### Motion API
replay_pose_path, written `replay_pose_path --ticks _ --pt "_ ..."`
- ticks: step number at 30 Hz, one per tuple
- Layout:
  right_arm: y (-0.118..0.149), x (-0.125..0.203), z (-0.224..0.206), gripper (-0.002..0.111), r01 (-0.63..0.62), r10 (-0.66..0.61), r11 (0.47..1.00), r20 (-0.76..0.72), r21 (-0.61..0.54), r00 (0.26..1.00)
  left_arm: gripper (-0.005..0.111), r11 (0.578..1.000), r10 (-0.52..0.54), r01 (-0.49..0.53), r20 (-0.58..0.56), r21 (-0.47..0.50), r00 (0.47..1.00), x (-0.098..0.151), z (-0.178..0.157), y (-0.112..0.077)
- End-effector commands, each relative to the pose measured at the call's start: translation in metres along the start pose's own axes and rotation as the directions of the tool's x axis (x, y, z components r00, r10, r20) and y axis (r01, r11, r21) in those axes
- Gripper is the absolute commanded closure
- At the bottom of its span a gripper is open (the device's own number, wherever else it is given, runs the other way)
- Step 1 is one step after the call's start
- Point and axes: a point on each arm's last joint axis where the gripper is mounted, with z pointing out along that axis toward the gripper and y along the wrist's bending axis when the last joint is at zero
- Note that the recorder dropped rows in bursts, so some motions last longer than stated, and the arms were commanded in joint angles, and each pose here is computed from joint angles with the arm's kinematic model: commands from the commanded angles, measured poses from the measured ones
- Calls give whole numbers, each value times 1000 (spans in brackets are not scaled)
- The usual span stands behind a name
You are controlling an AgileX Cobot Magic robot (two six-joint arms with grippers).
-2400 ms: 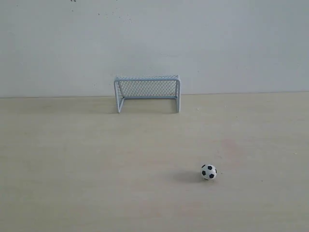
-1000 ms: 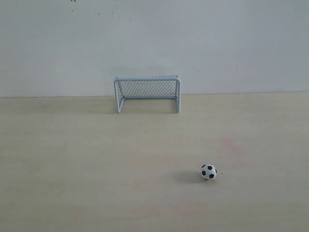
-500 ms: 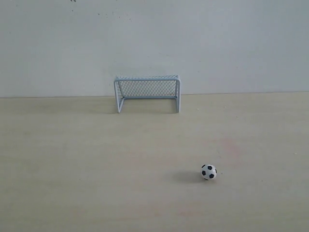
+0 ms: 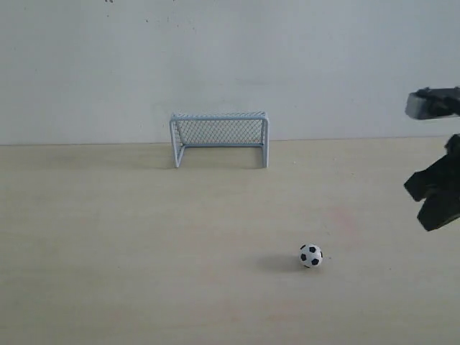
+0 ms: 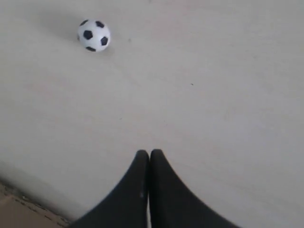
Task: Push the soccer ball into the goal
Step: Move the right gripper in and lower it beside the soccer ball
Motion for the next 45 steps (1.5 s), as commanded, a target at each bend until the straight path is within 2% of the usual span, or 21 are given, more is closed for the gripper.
replay_pose_path --ticks 1,3,4,6,7,10,12,16,45 --pt "31 -15 31 108 464 -473 878 -63 -116 879 102 1000 -18 18 0 -1 1000 1 0 0" --pt "50 -16 43 108 650 -667 742 -82 -165 741 102 1000 -18 18 0 -1 1000 1 0 0" --pt "63 -16 50 108 745 -767 640 -103 -188 633 102 1000 -18 18 0 -1 1000 1 0 0" --pt "73 -14 60 108 830 -850 523 -179 -192 495 102 1000 -18 18 0 -1 1000 1 0 0" --pt "79 -14 66 108 875 -886 445 -238 -191 398 102 1000 -18 18 0 -1 1000 1 0 0" --pt "88 -14 73 108 939 -914 296 -338 -176 224 102 1000 -18 18 0 -1 1000 1 0 0" --pt "93 -17 74 108 960 -917 234 -362 -154 166 102 1000 -18 18 0 -1 1000 1 0 0" --pt "96 -21 76 108 971 -925 211 -344 -116 160 102 1000 -18 18 0 -1 1000 1 0 0" --pt "96 -21 76 108 969 -924 217 -343 -113 167 102 1000 -18 18 0 -1 1000 1 0 0"
